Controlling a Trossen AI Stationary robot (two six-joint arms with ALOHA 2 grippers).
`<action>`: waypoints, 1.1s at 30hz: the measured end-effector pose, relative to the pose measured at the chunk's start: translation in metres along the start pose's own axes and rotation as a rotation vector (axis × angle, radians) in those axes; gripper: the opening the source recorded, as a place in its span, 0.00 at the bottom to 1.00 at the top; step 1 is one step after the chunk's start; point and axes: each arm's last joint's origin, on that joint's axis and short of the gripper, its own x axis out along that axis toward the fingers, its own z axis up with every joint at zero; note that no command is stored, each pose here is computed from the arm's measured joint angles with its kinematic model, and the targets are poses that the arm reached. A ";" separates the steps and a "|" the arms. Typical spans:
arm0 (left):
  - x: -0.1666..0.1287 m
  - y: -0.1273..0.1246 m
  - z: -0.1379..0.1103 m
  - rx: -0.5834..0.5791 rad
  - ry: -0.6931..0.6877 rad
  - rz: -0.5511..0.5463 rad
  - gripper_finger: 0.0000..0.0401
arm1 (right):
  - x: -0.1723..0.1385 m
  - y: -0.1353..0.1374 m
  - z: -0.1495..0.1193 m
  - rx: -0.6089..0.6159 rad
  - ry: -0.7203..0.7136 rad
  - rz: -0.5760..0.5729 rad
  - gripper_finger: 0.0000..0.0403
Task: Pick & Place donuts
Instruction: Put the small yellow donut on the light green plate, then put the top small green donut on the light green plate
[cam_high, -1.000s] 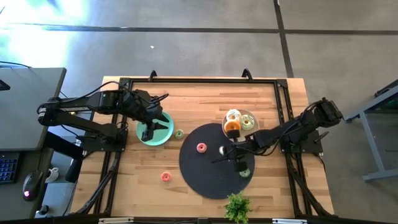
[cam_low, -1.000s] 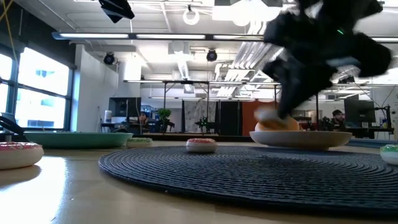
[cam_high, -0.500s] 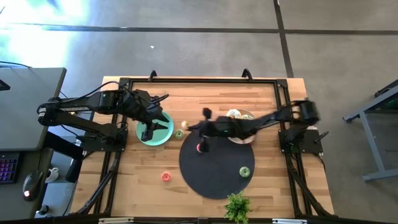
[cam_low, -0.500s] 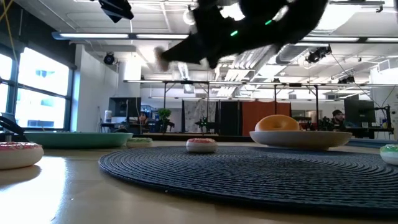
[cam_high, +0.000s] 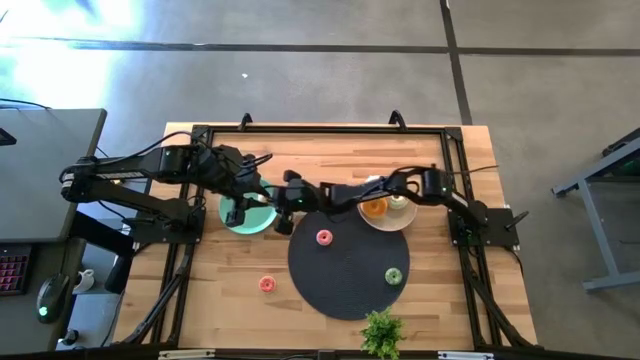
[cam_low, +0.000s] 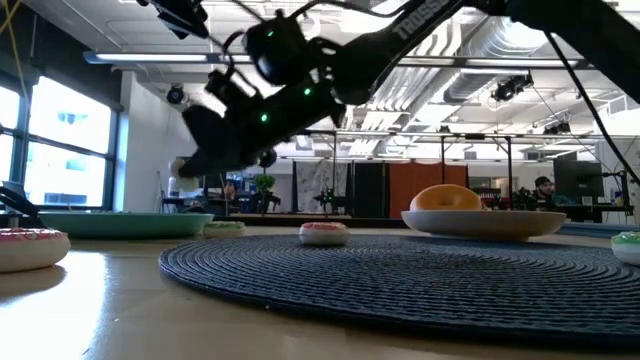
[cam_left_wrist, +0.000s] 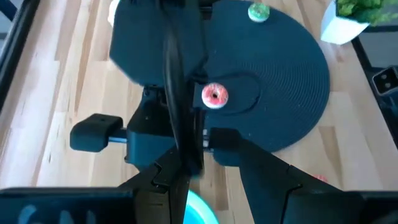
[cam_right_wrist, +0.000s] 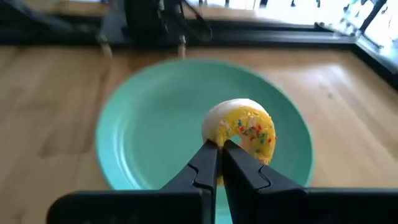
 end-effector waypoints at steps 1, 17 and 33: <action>0.000 0.000 -0.001 -0.005 0.009 0.000 0.33 | 0.003 -0.001 -0.001 0.000 0.013 -0.001 0.04; -0.004 0.000 -0.013 -0.147 0.122 0.039 0.33 | 0.008 -0.004 -0.006 -0.093 0.039 -0.020 0.32; 0.010 -0.009 -0.025 -0.266 0.163 0.068 0.33 | -0.144 -0.017 0.096 -0.240 0.339 -0.242 0.38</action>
